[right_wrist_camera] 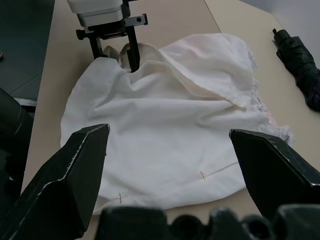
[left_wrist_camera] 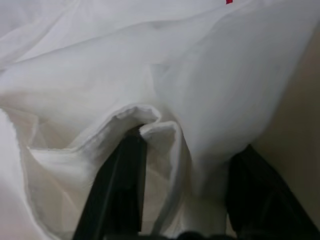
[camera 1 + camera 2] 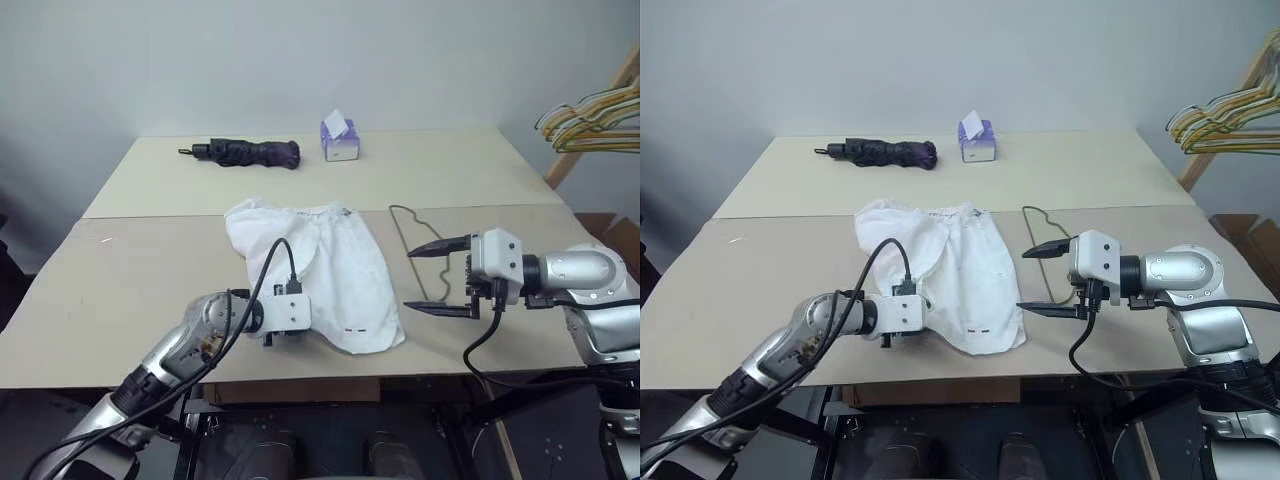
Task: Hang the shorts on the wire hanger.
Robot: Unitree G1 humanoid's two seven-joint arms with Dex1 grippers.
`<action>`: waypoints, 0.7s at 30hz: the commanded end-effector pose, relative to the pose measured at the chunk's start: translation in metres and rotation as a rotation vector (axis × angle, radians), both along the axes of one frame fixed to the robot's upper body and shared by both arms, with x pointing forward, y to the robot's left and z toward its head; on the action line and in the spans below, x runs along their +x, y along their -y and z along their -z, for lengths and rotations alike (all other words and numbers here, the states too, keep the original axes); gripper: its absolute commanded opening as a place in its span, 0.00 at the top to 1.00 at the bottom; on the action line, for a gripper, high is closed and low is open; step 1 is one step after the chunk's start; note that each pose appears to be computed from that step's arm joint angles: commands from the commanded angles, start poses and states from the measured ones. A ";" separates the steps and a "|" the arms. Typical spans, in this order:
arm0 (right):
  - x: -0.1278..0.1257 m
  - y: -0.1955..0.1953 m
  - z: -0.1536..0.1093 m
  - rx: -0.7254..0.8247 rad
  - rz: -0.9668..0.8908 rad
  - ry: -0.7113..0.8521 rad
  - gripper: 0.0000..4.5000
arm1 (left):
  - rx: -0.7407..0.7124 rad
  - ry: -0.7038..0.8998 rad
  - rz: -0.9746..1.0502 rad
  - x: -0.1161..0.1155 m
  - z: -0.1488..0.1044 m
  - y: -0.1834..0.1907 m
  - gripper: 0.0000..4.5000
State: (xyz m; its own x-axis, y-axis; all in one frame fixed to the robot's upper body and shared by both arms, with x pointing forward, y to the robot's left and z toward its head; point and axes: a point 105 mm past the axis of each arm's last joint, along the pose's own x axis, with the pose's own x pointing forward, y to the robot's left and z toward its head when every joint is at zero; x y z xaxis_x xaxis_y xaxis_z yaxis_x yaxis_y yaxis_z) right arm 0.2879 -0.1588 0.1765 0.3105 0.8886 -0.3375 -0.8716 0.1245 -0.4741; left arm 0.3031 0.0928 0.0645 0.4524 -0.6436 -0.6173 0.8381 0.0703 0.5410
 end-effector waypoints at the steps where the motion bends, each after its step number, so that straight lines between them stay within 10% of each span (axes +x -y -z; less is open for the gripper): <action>1: -0.001 -0.004 -0.014 0.006 -0.014 0.052 0.00 | -0.001 0.063 -0.078 0.019 -0.008 -0.014 0.87; 3: -0.001 -0.005 -0.014 0.009 -0.015 0.052 0.00 | -0.005 0.080 -0.120 0.027 -0.011 -0.024 0.99; 17: -0.005 -0.008 -0.009 0.024 -0.019 0.038 0.00 | 0.252 0.251 -0.523 0.044 -0.044 -0.208 0.99; 21: -0.006 -0.011 -0.008 0.027 -0.030 0.032 0.00 | 0.231 0.187 -0.513 0.031 -0.051 -0.217 0.78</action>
State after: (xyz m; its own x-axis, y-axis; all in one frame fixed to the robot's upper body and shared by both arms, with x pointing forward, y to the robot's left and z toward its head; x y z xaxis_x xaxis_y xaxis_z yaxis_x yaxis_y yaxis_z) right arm 0.2838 -0.1515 0.1757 0.2958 0.8988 -0.3236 -0.8728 0.1166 -0.4739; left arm 0.3354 0.3153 0.0997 0.7772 -0.1255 -0.6166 0.6206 0.3142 0.7184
